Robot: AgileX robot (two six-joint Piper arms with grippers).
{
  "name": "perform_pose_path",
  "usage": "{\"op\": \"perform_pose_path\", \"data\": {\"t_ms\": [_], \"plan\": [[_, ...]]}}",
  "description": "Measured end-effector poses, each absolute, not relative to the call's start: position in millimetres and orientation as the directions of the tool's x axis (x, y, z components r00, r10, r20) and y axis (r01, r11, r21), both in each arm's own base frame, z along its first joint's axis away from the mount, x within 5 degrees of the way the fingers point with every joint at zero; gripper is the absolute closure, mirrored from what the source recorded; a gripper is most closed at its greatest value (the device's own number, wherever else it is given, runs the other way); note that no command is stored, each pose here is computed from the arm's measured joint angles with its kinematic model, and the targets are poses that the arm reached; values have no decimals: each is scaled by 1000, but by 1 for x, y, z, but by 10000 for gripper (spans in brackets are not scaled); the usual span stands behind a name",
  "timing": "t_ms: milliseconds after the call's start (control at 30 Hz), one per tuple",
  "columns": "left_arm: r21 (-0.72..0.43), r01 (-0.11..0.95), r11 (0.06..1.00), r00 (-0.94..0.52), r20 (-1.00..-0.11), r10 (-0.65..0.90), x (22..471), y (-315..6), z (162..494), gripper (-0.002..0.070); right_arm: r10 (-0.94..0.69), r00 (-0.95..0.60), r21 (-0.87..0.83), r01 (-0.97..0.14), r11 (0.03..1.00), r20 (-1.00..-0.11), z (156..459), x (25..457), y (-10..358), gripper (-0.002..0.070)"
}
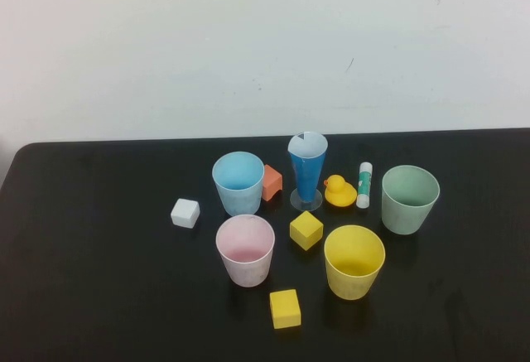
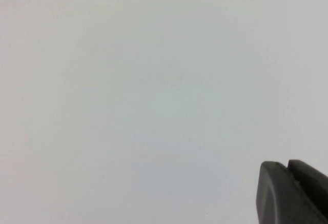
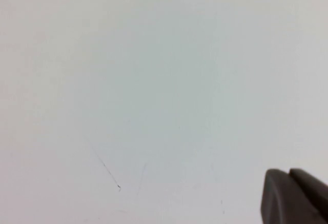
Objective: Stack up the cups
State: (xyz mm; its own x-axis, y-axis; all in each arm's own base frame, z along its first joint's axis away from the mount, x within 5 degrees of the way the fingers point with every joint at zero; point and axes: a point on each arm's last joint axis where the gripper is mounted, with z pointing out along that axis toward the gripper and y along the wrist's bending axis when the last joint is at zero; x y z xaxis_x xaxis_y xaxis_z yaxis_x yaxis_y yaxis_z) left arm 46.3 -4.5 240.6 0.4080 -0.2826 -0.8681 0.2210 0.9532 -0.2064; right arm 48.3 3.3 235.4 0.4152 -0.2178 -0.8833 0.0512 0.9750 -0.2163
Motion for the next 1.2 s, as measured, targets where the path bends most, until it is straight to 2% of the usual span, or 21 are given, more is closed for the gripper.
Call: {"op": "perform_pose_path", "data": {"t_ms": [100,167,333,467,633,767,900,1033,1200], "plan": [[-209,219,953,370,-886,-279,48,-5,239,677,-191,396,-188,47,981,-898,237,48,2,678],[-181,202,962,268,-935,-233,49,-7,242,677,-178,358,-175,40,984,-917,244,48,2,679],[-159,162,974,65,-983,-171,41,-6,277,677,-207,182,-207,20,978,-961,271,39,1,679],[-164,135,977,-98,-984,-151,51,-8,303,677,-278,-41,-277,-27,960,-960,282,39,0,679],[-150,114,982,-366,-925,-99,87,-15,314,677,-339,-358,-308,-144,940,-870,272,54,1,679],[-150,180,972,-580,-814,-18,128,-30,306,677,-375,-490,-309,-214,927,-787,261,69,1,679],[-184,295,937,-690,-720,76,167,-47,296,677,-424,-533,-332,-264,906,-733,255,79,2,679],[-222,387,895,-734,-662,153,208,-63,286,677,-426,-527,-329,-271,905,-736,251,82,3,679],[-132,498,857,-694,-653,302,252,-93,273,677,-423,-518,-324,-275,905,-743,247,83,3,679]]}}
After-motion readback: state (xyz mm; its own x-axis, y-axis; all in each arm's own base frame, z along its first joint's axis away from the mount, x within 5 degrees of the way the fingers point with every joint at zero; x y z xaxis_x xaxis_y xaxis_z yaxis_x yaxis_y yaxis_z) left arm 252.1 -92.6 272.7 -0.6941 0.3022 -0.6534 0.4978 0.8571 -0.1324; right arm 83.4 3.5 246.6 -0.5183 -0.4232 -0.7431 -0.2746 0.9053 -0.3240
